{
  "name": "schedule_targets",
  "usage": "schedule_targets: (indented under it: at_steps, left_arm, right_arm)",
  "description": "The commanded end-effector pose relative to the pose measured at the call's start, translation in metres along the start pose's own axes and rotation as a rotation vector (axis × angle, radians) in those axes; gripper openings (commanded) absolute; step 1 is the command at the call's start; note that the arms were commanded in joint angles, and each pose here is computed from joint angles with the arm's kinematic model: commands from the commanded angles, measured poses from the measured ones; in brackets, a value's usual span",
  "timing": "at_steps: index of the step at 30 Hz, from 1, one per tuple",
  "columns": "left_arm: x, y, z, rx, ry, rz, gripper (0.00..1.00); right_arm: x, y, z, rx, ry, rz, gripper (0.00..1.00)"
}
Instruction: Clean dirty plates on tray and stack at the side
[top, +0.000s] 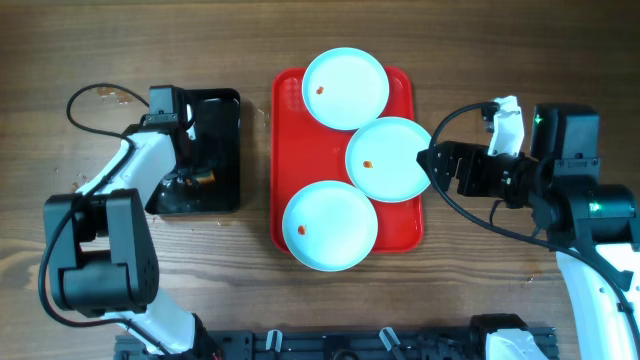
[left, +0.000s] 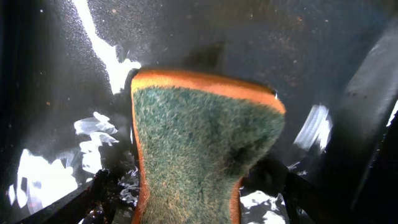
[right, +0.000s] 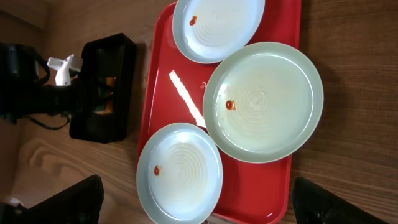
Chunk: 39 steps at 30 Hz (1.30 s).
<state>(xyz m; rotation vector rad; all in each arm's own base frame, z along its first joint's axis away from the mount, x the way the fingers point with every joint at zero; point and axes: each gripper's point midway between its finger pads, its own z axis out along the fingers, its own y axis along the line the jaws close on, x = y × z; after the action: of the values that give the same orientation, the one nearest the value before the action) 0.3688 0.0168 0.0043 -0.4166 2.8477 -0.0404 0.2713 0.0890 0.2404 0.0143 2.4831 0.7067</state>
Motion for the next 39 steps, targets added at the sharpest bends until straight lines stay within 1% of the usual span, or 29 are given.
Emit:
schedule_targets:
  at_steps: [1,4,5,6,7,8,9,12,13,14,17,19,22,23,24,25,26,29,30,31,35,37,39]
  left_arm:
    - [0.008,0.002,0.008,-0.007,0.029,0.005,0.76]
    - [0.007,0.002,0.008,-0.005,0.023,0.005,0.64]
    - [0.006,0.002,0.008,-0.004,0.019,0.005,0.63]
    - [0.004,0.001,0.008,-0.002,0.014,0.012,0.58]
    - [0.004,0.001,0.007,-0.001,0.010,0.016,0.31]
    - [0.004,0.001,0.007,-0.001,0.010,0.015,0.13]
    - [0.004,0.001,0.007,0.000,0.011,0.016,0.04]
    - [0.005,-0.002,0.003,0.016,0.014,0.017,0.05]
    - [0.005,-0.005,0.001,0.031,0.013,0.017,0.24]
    - [0.005,-0.007,-0.003,0.046,0.012,0.017,0.49]
    - [0.004,-0.008,-0.012,0.052,0.003,0.017,0.67]
    - [0.003,-0.008,-0.013,0.048,-0.003,0.017,0.72]
    - [-0.001,0.001,-0.012,-0.005,-0.024,0.016,0.70]
    - [-0.003,0.003,-0.011,-0.014,-0.033,0.015,0.66]
    - [-0.004,0.003,-0.011,-0.014,-0.033,0.012,0.60]
    - [-0.003,0.003,-0.009,-0.014,-0.029,0.012,0.51]
    - [-0.001,0.003,-0.006,-0.016,-0.020,0.012,0.36]
    - [0.006,0.002,0.007,-0.009,0.020,0.013,0.24]
    - [0.013,-0.002,0.014,0.016,0.051,0.014,0.12]
    - [0.017,-0.005,0.019,0.031,0.071,0.014,0.04]
    - [0.019,-0.008,0.018,0.045,0.079,0.015,0.04]
    - [0.017,-0.008,0.009,0.045,0.077,0.016,0.04]
    - [0.010,-0.010,-0.010,0.050,0.056,0.016,0.04]
  right_arm:
    - [-0.003,-0.001,0.000,0.015,-0.004,0.001,0.97]
    - [-0.002,-0.001,0.000,0.016,-0.002,0.002,0.97]
    - [-0.002,-0.002,0.000,0.016,0.000,0.003,0.97]
    - [-0.001,-0.002,0.000,0.017,0.003,0.004,0.97]
    - [-0.001,-0.002,0.000,0.017,0.004,0.005,0.97]
    - [-0.001,-0.002,0.000,0.017,0.004,0.005,0.97]
    - [-0.001,-0.002,0.000,0.017,0.004,0.005,0.97]
    - [0.000,-0.002,0.000,0.017,0.005,0.005,0.97]
    - [0.000,-0.002,0.000,0.017,0.005,0.005,0.97]
    - [0.000,-0.002,0.000,0.017,0.005,0.005,0.97]
    - [0.000,-0.002,0.000,0.017,0.005,0.005,0.97]
    - [0.000,-0.002,0.000,0.017,0.005,0.006,0.97]
    - [0.000,-0.002,0.000,0.018,0.005,0.006,0.97]
    - [0.000,-0.002,0.000,0.018,0.005,0.006,0.97]
    - [0.000,-0.002,0.000,0.018,0.006,0.005,0.97]
    - [0.000,-0.002,0.000,0.018,0.006,0.006,0.97]
    - [0.000,-0.002,0.000,0.018,0.005,0.006,0.97]
    - [0.000,-0.002,0.000,0.018,0.005,0.006,0.97]
    - [0.000,-0.002,0.000,0.018,0.005,0.005,0.97]
    - [0.000,-0.002,0.000,0.017,0.005,0.006,0.97]
    - [-0.001,-0.004,0.000,0.028,0.003,0.004,0.98]
    - [-0.002,-0.010,0.000,0.064,-0.004,0.004,0.97]
    - [-0.005,-0.016,-0.001,0.102,-0.021,-0.001,0.98]
